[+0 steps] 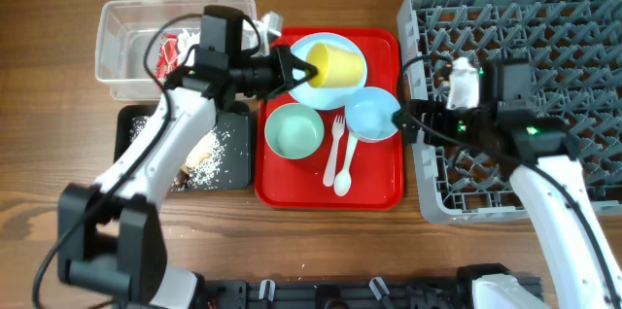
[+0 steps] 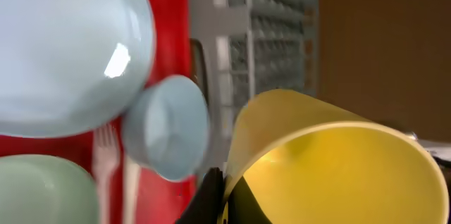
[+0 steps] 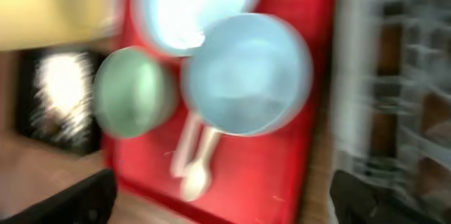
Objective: Sort waste into correct bins and load items into the dishwasher rack
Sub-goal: 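Hand the yellow cup from the left gripper to the right gripper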
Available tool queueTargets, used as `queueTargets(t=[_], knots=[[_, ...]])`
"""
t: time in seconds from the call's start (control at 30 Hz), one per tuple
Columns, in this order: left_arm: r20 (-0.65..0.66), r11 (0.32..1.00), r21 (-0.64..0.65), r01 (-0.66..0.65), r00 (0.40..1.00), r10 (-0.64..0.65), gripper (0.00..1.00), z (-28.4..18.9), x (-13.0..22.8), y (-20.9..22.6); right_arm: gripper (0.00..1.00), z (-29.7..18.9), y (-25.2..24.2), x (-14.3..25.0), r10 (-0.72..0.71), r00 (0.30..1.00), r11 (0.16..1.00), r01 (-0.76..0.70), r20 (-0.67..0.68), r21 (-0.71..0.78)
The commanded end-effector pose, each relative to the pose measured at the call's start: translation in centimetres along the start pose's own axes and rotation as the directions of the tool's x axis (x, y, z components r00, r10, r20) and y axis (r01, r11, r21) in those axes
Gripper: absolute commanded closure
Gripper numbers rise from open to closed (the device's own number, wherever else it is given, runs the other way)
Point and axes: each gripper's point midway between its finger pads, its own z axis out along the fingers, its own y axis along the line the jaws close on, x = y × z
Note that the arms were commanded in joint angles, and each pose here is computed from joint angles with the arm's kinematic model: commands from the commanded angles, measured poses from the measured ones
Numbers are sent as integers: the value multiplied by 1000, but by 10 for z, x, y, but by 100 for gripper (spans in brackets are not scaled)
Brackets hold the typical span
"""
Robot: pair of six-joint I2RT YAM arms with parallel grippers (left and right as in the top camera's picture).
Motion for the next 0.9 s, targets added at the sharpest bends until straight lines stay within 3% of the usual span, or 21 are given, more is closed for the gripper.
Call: queueTargets(t=[0.0, 0.17, 0.3, 0.4, 0.47, 0.87], knots=[[-221, 962, 269, 45, 975, 17, 96, 10, 24, -29, 7, 2, 55, -5, -179, 984, 921, 173, 15, -350], [-265, 939, 342, 42, 963, 53, 96, 8, 29, -37, 7, 4, 89, -18, -263, 958, 757, 280, 116, -591], [-316, 917, 396, 58, 946, 76, 96, 2, 38, -47, 7, 9, 94, -34, -278, 942, 706, 331, 185, -625], [-318, 916, 397, 59, 945, 77, 96, 2, 39, -47, 8, -7, 113, -40, -311, 909, 575, 413, 278, -707], [-320, 915, 399, 60, 944, 78, 96, 1, 39, -47, 8, -14, 119, -42, -324, 891, 529, 448, 317, -720], [-332, 908, 416, 52, 938, 98, 96, 6, 44, -57, 20, -13, 117, -41, -316, 901, 541, 430, 299, -723]])
